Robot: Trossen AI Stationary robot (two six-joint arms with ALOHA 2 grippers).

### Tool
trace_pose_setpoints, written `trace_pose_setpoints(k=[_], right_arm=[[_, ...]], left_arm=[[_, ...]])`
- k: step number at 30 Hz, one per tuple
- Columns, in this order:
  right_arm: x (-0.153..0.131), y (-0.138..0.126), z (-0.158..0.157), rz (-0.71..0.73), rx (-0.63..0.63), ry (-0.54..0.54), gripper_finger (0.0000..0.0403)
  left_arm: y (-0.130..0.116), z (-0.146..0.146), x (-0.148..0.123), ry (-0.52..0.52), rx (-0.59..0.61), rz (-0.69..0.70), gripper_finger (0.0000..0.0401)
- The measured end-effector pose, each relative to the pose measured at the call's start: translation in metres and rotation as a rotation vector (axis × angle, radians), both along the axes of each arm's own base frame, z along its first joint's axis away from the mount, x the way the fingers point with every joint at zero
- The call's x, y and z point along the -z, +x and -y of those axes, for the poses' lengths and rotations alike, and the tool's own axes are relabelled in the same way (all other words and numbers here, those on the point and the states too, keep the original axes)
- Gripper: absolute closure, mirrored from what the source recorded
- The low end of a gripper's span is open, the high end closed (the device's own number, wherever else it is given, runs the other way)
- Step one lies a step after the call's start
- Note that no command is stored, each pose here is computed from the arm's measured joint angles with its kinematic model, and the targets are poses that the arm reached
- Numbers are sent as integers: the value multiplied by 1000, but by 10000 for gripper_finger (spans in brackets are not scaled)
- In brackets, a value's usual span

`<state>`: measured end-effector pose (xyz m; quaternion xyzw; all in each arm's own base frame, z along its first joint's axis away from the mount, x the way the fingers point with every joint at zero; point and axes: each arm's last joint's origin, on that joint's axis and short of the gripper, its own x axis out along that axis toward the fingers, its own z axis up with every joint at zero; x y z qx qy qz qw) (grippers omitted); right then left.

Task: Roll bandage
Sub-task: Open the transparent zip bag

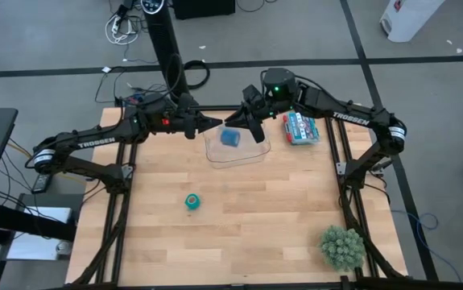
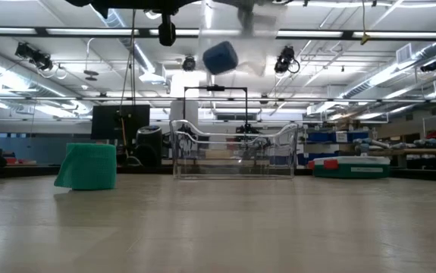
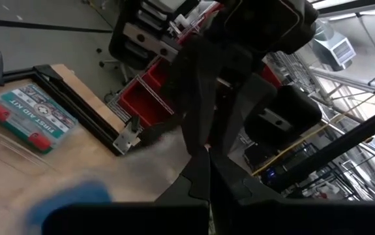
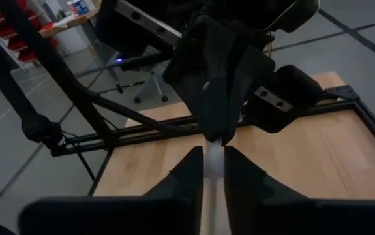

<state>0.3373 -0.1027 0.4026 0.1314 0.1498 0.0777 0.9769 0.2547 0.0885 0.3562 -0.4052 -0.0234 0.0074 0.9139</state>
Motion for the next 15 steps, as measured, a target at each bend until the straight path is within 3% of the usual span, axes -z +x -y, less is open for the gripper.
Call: trace_pose_setpoints(k=[6,15], right_arm=[[0,0,0,0,-9,-8,398],[4,-2,0,-43,-6,13,402]], left_arm=[[0,0,0,-1,-4,1,401],[0,0,0,-17,-10,-1,401]])
